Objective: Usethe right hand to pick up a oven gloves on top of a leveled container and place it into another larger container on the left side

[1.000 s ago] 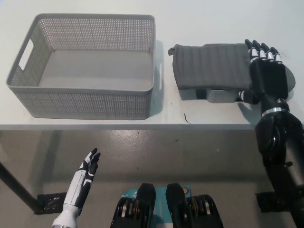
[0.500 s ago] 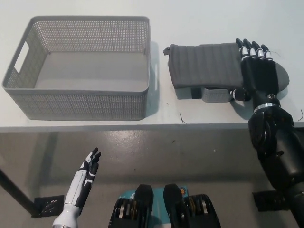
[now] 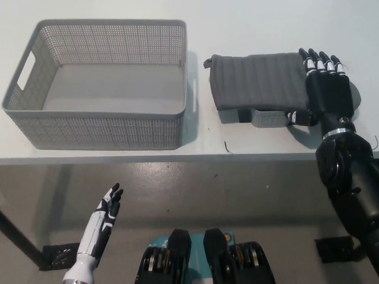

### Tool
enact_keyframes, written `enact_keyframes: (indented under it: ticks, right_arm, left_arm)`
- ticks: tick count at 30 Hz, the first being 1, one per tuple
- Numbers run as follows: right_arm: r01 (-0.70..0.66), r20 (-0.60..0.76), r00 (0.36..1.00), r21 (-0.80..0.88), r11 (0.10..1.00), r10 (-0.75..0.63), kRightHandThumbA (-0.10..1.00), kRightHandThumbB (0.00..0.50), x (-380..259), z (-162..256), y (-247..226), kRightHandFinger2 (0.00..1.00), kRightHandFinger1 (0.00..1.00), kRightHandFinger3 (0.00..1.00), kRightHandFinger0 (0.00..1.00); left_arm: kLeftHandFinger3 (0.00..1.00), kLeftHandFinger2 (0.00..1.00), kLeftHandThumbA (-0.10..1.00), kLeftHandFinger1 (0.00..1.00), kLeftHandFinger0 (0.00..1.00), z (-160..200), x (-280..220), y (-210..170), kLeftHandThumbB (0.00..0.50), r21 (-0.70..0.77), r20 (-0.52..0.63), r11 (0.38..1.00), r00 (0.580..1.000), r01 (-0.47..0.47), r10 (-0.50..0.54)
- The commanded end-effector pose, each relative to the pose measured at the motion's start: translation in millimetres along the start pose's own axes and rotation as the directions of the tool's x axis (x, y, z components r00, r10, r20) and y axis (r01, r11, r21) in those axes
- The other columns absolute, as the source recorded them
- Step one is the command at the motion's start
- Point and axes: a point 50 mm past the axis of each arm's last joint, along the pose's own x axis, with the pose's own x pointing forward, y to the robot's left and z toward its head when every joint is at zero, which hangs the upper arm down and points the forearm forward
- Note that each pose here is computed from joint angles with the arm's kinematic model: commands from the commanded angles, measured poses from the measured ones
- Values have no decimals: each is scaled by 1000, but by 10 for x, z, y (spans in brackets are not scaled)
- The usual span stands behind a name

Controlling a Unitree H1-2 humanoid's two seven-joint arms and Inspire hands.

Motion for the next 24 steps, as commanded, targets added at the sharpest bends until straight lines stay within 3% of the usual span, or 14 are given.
enact_keyframes:
  ticks: [1, 14, 24]
  right_arm:
    - [29, 9, 1000, 1, 1000, -29, 1000, 351, 145, 34, -172, 1000, 1000, 1000, 1000]
    - [16, 16, 1000, -21, 1000, -16, 1000, 359, 149, 11, -201, 1000, 1000, 1000, 1000]
    - [46, -29, 998, -47, 998, -48, 1000, 360, -156, -484, -388, 1000, 1000, 1000, 1000]
  left_arm:
    - [1000, 1000, 1000, 1000, 1000, 97, 80, 90, 500, 15, 67, 1000, 997, -27, 26]
    - [1000, 1000, 1000, 1000, 1000, 103, 82, 87, 498, 17, 70, 999, 997, -36, 34]
    - [1000, 1000, 1000, 1000, 1000, 154, 232, -66, 500, 20, 80, 1000, 996, 23, -24]
